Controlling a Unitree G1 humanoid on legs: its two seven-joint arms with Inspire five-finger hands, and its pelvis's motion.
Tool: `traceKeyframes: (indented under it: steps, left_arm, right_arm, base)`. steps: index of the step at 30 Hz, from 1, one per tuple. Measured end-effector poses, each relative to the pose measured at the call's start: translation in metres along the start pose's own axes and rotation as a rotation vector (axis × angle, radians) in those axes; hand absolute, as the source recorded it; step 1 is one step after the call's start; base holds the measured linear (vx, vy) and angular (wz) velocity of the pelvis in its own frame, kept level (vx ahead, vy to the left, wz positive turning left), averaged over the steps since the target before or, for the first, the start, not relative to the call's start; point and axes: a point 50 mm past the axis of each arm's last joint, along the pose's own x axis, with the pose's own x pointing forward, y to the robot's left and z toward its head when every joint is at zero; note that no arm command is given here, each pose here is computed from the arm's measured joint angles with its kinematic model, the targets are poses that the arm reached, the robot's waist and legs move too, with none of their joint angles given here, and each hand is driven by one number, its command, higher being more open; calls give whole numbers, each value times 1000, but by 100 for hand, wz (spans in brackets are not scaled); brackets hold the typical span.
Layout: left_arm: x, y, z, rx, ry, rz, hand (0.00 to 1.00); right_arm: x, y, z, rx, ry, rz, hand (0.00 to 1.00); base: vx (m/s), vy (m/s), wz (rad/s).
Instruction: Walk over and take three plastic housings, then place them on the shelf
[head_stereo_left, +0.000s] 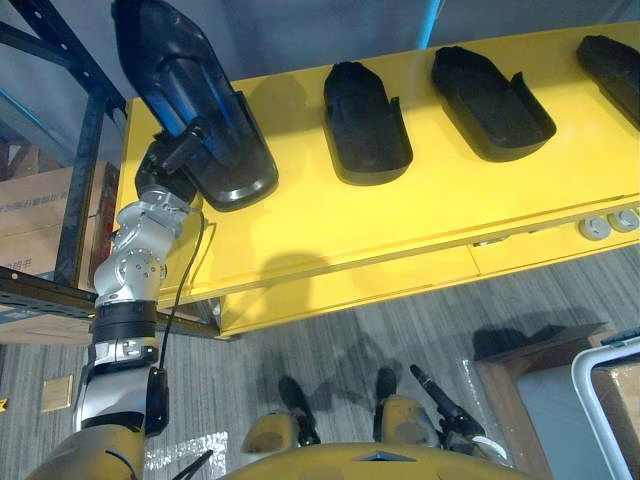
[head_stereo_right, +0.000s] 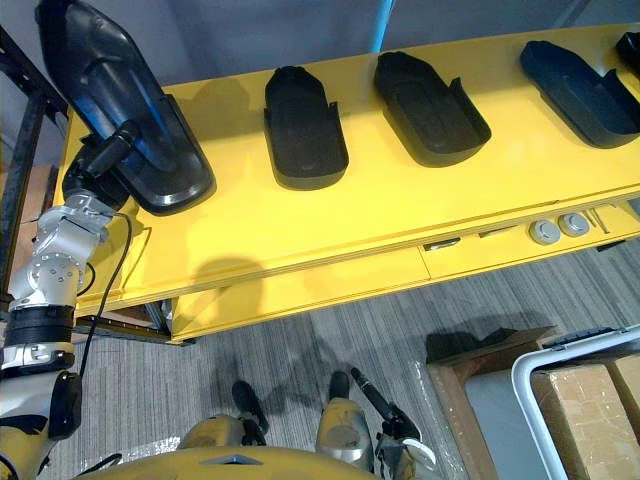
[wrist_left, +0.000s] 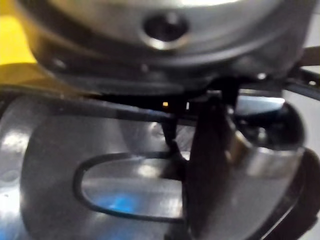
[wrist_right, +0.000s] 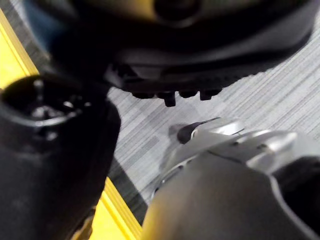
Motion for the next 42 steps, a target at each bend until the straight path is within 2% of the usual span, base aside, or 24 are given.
traceKeyframes:
  steps: [8, 15, 20, 24, 31, 42]
  left_arm:
    - [10, -3, 0, 35, 59, -36, 0]
    - [22, 0, 25, 303, 64, 61, 0]
    - [30, 7, 58, 476, 24, 198, 0]
    - [28, 14, 75, 494, 6, 254, 0]
    - [30, 17, 79, 449, 21, 274, 0]
    - [29, 20, 78, 411, 28, 205, 0]
  right_arm:
    - [3, 8, 11, -2, -11, 28, 100]
    - [4, 10, 16, 14, -19, 37, 100]
    - [4, 10, 17, 52, -23, 44, 100]
    - [4, 10, 17, 51, -24, 44, 100]
    - [5, 13, 21, 54, -31, 52, 100]
    - [6, 16, 25, 52, -38, 57, 100]
  base:
    - [-2, 1, 0]
    - [0, 0, 0]
    - [0, 0, 0]
    - [9, 5, 0]
    - [6, 8, -1]
    - [-4, 3, -1]
